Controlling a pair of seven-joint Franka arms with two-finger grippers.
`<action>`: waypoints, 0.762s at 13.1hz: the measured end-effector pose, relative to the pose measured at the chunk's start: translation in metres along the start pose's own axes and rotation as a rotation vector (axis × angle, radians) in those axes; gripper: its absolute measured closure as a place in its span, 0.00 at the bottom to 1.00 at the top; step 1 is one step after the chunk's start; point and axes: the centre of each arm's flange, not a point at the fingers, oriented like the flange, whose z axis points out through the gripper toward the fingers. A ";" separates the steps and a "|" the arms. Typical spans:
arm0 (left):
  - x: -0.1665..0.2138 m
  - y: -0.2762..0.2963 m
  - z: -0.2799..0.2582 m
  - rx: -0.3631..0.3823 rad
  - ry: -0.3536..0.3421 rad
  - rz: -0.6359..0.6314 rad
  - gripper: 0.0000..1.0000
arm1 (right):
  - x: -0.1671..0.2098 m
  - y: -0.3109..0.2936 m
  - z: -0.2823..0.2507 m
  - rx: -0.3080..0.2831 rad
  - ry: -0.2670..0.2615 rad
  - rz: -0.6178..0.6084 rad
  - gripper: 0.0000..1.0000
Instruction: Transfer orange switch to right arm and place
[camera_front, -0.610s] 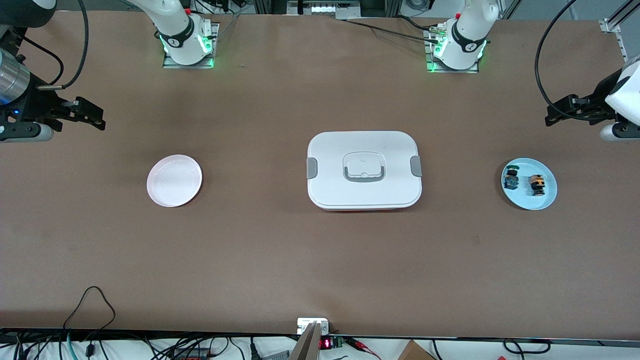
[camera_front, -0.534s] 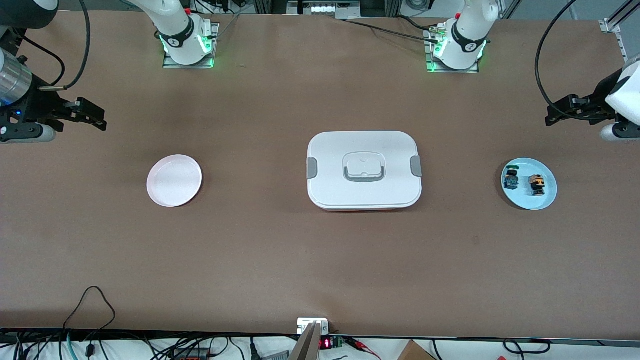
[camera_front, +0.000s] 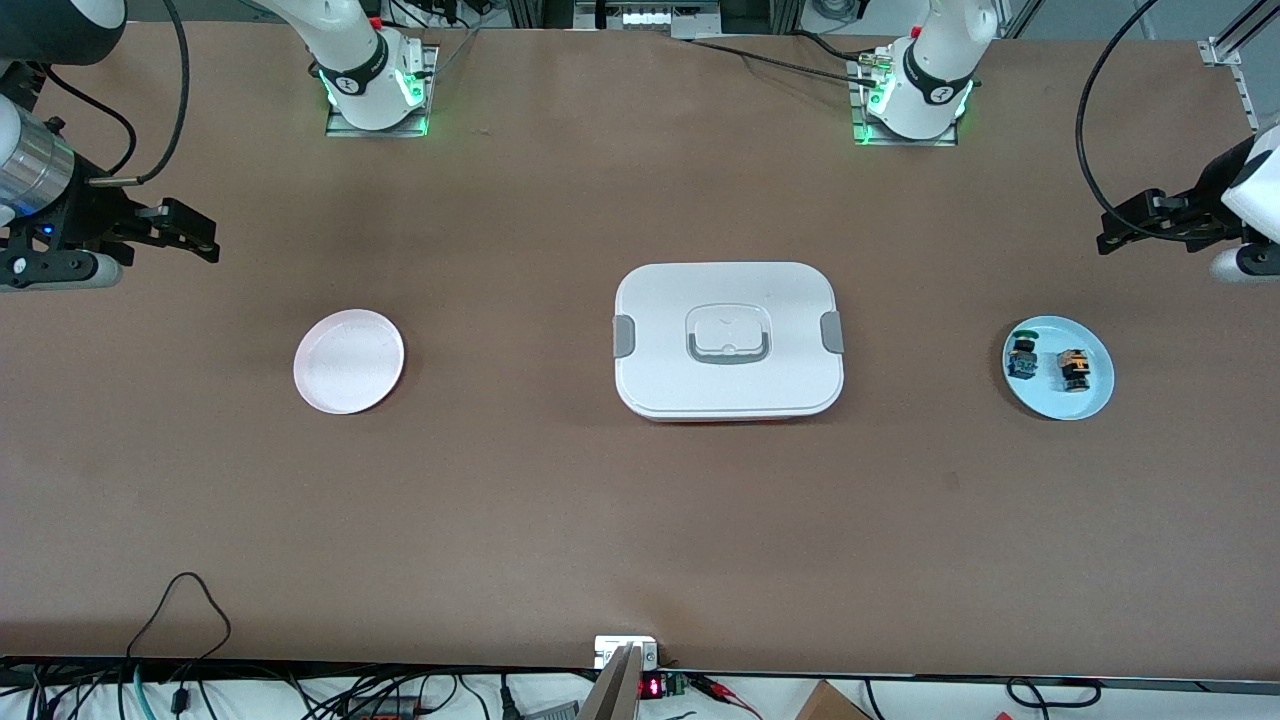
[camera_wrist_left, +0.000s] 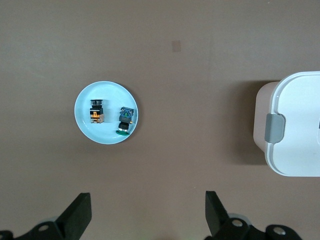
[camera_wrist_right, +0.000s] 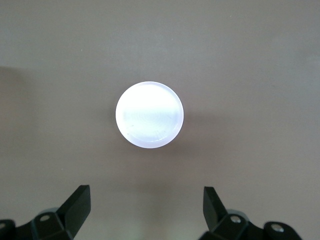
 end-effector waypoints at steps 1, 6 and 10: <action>0.002 0.000 0.002 0.002 -0.004 0.015 0.00 | 0.000 0.000 0.000 0.000 0.000 0.000 0.00; 0.006 -0.002 0.004 0.008 -0.007 0.035 0.00 | 0.000 0.000 0.000 0.000 0.000 0.000 0.00; 0.011 -0.025 0.024 -0.002 -0.063 0.064 0.00 | 0.000 0.000 0.000 0.000 0.000 0.000 0.00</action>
